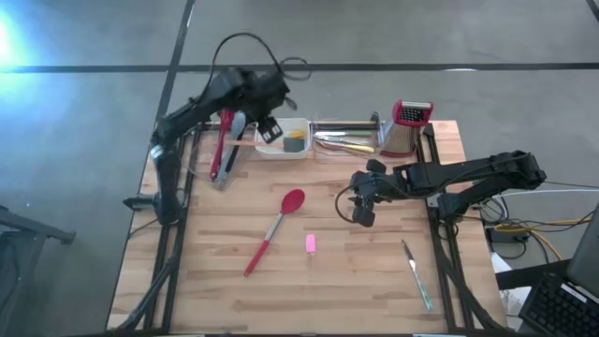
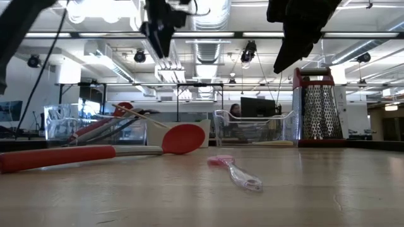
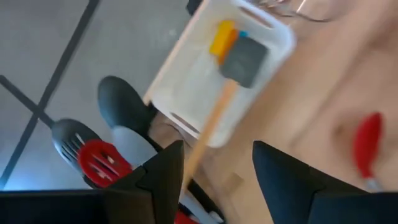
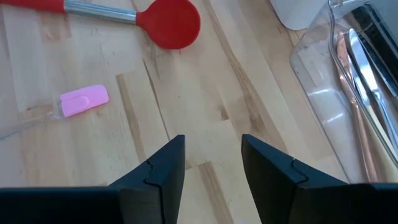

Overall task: Pick & Place Kitchen Items
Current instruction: Put the red serving spoon into the left transparent bin

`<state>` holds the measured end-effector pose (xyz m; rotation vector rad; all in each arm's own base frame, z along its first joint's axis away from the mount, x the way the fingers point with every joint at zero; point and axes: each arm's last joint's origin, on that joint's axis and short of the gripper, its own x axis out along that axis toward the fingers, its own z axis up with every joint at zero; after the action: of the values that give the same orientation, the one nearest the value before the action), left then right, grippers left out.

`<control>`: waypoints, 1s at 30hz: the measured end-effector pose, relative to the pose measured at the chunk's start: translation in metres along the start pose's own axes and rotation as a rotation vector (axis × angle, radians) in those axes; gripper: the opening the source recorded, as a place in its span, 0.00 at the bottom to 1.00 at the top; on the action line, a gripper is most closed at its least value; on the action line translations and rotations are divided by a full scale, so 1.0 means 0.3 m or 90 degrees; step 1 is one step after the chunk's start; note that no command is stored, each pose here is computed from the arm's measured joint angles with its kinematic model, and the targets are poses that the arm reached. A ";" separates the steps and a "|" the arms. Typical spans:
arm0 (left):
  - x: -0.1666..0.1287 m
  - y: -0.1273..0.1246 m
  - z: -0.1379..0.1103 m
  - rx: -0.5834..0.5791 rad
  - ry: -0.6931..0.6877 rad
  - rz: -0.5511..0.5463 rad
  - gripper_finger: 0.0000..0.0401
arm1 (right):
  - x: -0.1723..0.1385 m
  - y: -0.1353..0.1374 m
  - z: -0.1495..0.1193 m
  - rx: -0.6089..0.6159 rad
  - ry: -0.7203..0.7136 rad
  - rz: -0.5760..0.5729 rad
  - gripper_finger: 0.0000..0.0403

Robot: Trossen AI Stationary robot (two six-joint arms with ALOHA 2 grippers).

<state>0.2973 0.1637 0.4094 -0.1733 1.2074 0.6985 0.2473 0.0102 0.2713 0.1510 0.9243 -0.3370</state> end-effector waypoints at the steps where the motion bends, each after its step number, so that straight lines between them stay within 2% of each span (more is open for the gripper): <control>1: -0.028 -0.028 -0.023 -0.003 -0.009 0.001 0.48 | 0.000 0.000 0.000 0.000 0.000 0.000 0.38; 5: -0.113 -0.158 -0.136 -0.019 -0.045 -0.012 0.47 | 0.000 -0.001 0.001 0.001 -0.001 0.000 0.36; 8: -0.131 -0.273 -0.235 -0.008 -0.078 -0.025 0.46 | 0.000 0.000 0.001 0.008 -0.001 0.000 0.35; 10: -0.115 -0.351 -0.309 0.000 -0.083 -0.033 0.46 | 0.000 0.000 0.001 0.012 -0.001 0.000 0.34; 16: 0.006 -0.527 -0.467 -0.103 -0.135 -0.102 0.45 | 0.000 0.000 0.001 0.013 -0.003 0.000 0.35; 23: 0.212 -0.609 -0.549 -0.186 -0.083 -0.194 0.45 | 0.000 0.001 0.003 0.035 -0.005 0.001 0.38; 30: 0.303 -0.626 -0.590 -0.222 -0.050 -0.208 0.45 | 0.000 0.002 0.005 0.036 -0.010 0.004 0.39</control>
<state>0.2812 -0.0310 0.2178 -0.6139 0.9462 0.6164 0.2486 0.0103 0.2722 0.2028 0.8992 -0.3589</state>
